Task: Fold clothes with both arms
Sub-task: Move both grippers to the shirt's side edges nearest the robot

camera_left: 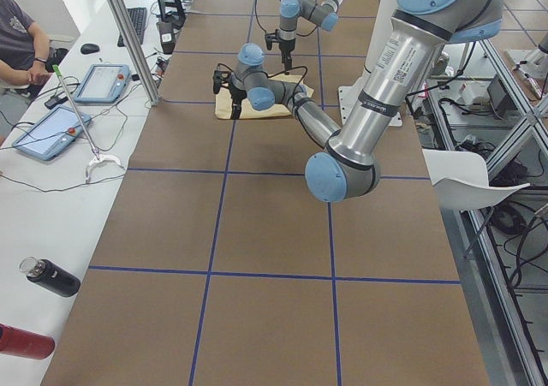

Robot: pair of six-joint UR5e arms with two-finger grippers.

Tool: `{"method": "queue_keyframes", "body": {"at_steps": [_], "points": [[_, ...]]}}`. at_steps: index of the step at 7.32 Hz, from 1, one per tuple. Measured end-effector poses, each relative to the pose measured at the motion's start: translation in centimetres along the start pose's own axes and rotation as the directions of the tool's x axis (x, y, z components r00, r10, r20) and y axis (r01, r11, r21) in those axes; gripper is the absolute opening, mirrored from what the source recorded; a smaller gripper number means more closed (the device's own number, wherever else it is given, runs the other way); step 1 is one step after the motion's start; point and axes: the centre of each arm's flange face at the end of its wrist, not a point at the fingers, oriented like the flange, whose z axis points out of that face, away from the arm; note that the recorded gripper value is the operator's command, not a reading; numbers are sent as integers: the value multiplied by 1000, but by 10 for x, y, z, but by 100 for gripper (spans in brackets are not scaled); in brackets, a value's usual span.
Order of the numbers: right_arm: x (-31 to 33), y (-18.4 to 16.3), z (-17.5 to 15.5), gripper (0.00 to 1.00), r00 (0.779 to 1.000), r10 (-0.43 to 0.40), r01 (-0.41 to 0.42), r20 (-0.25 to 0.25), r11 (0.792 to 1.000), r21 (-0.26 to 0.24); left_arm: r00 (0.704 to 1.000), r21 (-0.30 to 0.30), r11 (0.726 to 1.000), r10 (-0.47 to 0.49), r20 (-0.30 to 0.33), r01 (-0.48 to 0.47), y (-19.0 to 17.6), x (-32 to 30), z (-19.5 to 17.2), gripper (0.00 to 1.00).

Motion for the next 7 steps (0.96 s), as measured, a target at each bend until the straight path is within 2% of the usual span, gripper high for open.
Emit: {"method": "queue_keyframes", "body": {"at_steps": [2,3,4,5,6,7], "points": [[-8,-18,-22,100,997,29,-33,69,998,51,1000,-9,1000,-22,-14,21,7,4,1,100],[-13,-20,-30,100,989,70,-79,128,995,65,996,-27,997,-68,-58,67,24,13,3,100],[-20,-21,-39,100,970,130,-148,205,986,76,985,-54,991,-130,-115,124,46,19,7,100],[-27,-20,-48,100,940,189,-218,283,973,75,964,-99,975,-214,-156,201,73,25,13,100],[-30,-20,-54,100,918,222,-258,330,964,69,944,-142,955,-281,-171,259,103,36,20,100],[-31,-19,-56,100,907,236,-275,348,959,64,934,-174,942,-316,-168,288,138,48,29,99]]}}
